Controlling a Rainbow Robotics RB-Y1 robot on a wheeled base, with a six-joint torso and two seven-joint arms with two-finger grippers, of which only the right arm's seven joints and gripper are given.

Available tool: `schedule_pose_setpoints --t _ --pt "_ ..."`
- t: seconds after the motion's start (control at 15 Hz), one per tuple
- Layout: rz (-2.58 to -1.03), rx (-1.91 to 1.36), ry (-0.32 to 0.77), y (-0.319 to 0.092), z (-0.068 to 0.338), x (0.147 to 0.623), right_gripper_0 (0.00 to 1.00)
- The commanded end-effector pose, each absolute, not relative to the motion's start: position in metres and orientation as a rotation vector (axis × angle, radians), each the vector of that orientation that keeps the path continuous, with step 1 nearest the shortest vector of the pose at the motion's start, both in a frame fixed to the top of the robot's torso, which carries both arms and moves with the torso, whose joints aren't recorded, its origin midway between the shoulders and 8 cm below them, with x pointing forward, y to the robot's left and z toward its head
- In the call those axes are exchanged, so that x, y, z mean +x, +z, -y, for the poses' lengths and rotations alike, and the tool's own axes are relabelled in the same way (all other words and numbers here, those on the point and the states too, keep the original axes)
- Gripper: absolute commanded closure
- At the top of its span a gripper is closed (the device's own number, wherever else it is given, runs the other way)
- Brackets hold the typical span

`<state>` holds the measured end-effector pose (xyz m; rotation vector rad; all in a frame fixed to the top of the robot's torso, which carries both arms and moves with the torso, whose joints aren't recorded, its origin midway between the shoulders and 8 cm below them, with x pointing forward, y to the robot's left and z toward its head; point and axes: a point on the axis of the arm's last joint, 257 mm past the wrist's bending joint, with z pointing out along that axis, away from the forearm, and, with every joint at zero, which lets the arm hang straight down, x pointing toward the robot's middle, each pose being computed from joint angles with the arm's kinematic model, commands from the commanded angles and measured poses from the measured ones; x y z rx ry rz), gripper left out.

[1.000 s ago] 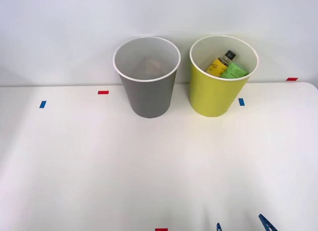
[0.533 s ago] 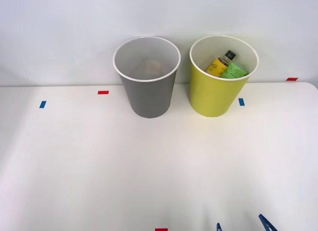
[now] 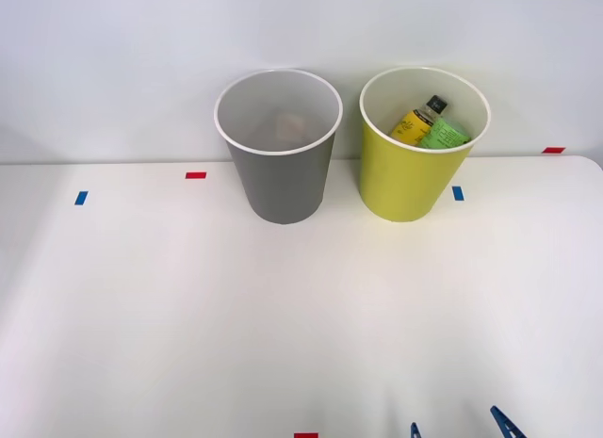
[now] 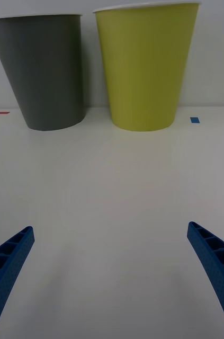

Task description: Put cans in the gray bin, plastic bottles in the light green bin

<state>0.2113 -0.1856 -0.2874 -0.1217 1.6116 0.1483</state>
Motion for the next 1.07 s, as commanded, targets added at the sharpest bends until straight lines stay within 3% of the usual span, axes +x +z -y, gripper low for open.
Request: schedule_pose_setpoints --t 0.07,1.07 --pt "-1.612 -0.122 0.148 -0.2874 0.1856 0.2113 0.0" --pt "-1.612 -0.122 0.148 -0.2874 0.1856 0.2113 0.0"
